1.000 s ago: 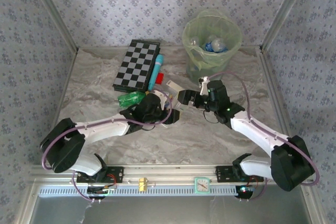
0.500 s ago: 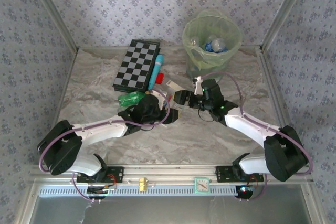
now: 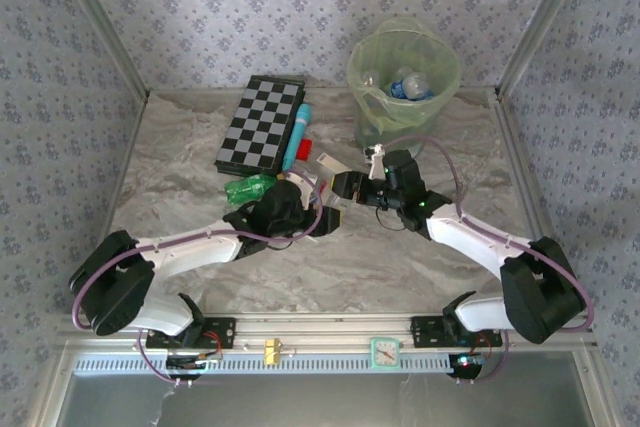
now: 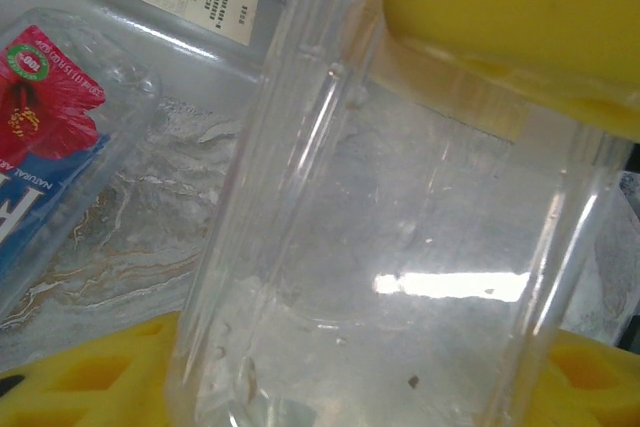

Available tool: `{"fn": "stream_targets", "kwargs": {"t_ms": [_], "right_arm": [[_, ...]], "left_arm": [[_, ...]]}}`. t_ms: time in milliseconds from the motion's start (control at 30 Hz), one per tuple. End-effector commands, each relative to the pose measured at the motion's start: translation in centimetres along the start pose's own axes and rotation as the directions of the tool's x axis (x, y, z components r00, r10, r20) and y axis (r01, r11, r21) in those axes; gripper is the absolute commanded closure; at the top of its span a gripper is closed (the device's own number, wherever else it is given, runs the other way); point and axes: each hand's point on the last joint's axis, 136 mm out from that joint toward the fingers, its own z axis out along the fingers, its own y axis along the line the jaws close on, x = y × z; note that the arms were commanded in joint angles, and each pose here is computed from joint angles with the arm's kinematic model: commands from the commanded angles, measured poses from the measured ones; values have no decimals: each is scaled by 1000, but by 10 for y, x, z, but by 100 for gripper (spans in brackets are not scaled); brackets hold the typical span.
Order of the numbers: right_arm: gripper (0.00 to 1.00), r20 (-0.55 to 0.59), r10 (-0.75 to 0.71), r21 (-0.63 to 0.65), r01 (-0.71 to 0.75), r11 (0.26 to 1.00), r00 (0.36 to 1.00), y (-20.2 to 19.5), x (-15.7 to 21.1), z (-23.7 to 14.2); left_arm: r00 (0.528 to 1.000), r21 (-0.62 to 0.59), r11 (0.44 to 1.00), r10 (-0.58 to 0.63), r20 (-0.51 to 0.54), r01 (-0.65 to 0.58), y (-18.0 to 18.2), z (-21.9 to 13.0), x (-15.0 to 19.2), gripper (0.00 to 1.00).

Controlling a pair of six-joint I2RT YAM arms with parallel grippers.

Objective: Put the plastic bottles in the bin

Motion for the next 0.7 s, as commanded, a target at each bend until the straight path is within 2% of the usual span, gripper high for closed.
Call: {"fn": "stream_targets", "kwargs": {"t_ms": [0, 133, 200, 367, 500, 600, 667], "right_arm": [[45, 47, -34, -18, 35, 999, 998, 11, -18, -7], [46, 68, -53, 70, 48, 996, 996, -5, -28, -25], [45, 103, -56, 128, 43, 991, 993, -14, -39, -43], [46, 209, -149, 240, 97, 966, 967, -17, -76, -101], [47, 297, -224, 303, 131, 944, 928, -4, -111, -151], [48, 353, -288, 343, 163, 925, 890, 11, -136, -184], [48, 405, -340, 367, 190, 911, 849, 26, -158, -206]], "left_arm": [[997, 13, 1000, 5, 80, -6, -9, -13, -18, 20], [992, -31, 1000, 6, 130, -2, 0, -25, -24, 5], [989, -67, 998, 7, 146, 3, 9, -33, -27, 0], [981, -143, 988, -37, 190, 65, 42, -48, -34, 0], [967, -207, 968, -88, 240, 139, 72, -64, -41, 0], [955, -267, 944, -118, 273, 193, 95, -77, -42, 0], [943, -343, 907, -142, 300, 246, 115, -88, -39, 0]]}}
